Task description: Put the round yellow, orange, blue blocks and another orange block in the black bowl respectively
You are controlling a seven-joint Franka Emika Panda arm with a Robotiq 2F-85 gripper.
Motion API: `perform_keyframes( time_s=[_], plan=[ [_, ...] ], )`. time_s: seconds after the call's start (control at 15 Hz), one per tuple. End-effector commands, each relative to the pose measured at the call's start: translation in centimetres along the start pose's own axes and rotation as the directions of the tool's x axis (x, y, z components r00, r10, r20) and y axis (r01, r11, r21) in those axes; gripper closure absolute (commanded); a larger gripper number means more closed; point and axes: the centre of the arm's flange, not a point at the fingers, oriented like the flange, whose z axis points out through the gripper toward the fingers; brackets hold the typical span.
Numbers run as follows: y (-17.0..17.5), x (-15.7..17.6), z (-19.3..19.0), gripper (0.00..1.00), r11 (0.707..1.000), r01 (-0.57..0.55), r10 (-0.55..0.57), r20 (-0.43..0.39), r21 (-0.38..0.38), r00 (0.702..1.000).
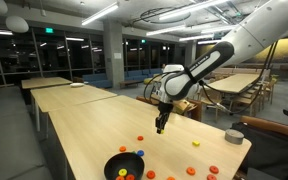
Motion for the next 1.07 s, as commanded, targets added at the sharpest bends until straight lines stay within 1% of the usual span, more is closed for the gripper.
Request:
perform_keyframes(
  time_s=[0.0,0.2,0.33,0.47,0.67,0.8,1.0],
  plan=[
    [-0.8,8.1,1.2,0.76,0.981,0.185,-0.188,0.037,0.062,0.982],
    [-3.3,10.8,2.0,0.76,0.935,0.339,-0.345,0.048,0.101,0.937],
    [-4.9,11.9,1.8,0.76,0.892,0.434,-0.442,0.046,0.127,0.896],
    [-6.6,12.4,1.4,0.76,0.838,0.524,-0.533,0.024,0.153,0.846],
    [-9.2,12.9,0.4,0.76,0.747,0.638,-0.638,-0.070,0.187,0.767],
    [-11.1,13.3,0.2,0.76,0.685,0.696,-0.690,-0.114,0.217,0.715],
    [-13.3,13.5,0.4,0.78,0.626,0.727,-0.719,-0.154,0.282,0.678]
  ],
)
